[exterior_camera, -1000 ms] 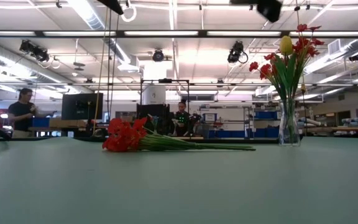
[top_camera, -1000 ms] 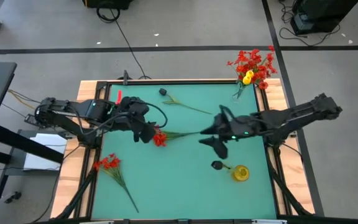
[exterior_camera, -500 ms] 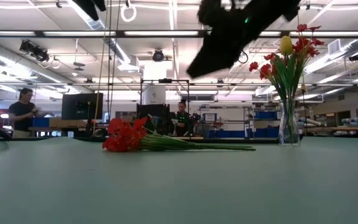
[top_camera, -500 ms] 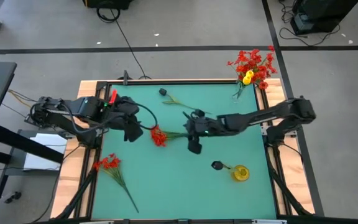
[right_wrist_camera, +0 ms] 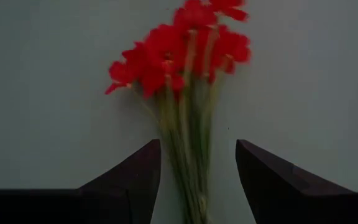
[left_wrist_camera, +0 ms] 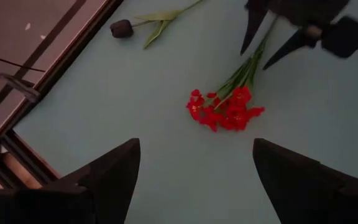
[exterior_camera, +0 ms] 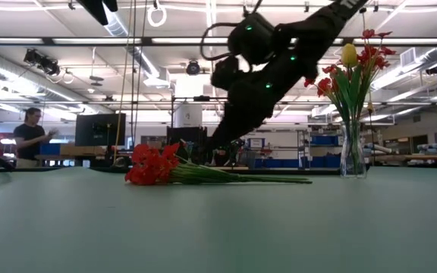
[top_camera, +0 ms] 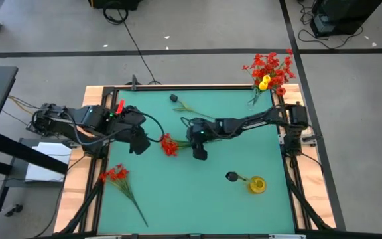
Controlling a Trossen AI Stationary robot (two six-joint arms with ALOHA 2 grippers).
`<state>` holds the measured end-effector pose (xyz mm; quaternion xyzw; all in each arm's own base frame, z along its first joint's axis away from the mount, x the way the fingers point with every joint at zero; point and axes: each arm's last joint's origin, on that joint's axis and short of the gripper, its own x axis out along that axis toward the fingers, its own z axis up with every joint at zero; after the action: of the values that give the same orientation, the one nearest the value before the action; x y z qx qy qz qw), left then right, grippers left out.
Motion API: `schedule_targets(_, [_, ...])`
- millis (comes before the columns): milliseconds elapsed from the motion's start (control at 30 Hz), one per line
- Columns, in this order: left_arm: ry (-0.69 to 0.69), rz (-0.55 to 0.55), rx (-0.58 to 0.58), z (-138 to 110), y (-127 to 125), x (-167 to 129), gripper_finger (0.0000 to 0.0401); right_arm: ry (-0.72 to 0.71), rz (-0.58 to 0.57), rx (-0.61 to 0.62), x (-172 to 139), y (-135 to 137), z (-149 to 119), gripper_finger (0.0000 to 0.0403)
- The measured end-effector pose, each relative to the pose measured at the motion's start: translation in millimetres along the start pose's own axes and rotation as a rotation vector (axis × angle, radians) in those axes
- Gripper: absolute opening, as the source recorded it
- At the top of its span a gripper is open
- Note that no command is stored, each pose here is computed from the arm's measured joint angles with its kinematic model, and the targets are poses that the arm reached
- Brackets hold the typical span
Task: Sort flowers into vase by color
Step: Put the top red flowers into the yellow vase
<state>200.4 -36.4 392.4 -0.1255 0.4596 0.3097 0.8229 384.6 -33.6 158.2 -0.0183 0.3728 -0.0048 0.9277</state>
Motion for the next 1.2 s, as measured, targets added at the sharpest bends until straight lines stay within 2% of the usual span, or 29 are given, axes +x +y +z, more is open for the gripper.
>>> schedule_targets(133, [-0.002,-0.015,-0.028,-4.6,-4.2,-3.3,0.0318,0.042,0.015,-0.056,20.7,-0.9,10.9,0.0215])
schedule_targets(467, [-0.008,-0.056,-0.093,-17.0,-14.8,-12.2,0.0318,0.228,0.043,0.016,59.6,-8.3,14.3,0.0206])
schedule_targets(567, [-0.026,-0.053,-0.109,-18.6,-16.2,-13.8,0.0318,0.247,0.048,0.021,61.7,-8.5,14.7,0.0161])
schedule_targets(700, [-0.035,-0.055,-0.122,-19.9,-17.4,-15.0,0.0318,0.248,0.049,0.095,59.2,-9.6,15.9,0.0036])
schedule_targets(733, [-0.041,-0.052,-0.126,-19.9,-17.5,-15.2,0.0318,0.247,0.055,0.126,56.8,-10.0,16.8,0.0022])
schedule_targets(800, [-0.053,-0.047,-0.127,-20.2,-17.6,-15.6,0.0318,0.223,0.012,0.2,47.3,-11.2,24.2,0.0021])
schedule_targets(867, [-0.069,-0.04,-0.126,-20.5,-17.9,-16.1,0.0318,0.143,-0.039,0.217,28.2,-11.5,42.0,0.0019])
schedule_targets(1000, [-0.095,-0.028,-0.126,-20.1,-18.0,-16.4,0.0318,-0.067,-0.143,0.203,-30.7,-6.6,85.0,0.0015])
schedule_targets(1200, [-0.182,-0.028,-0.153,-15.3,-20.9,-17.0,0.0318,-0.311,-0.283,0.236,-128.6,1.9,114.5,0.0015])
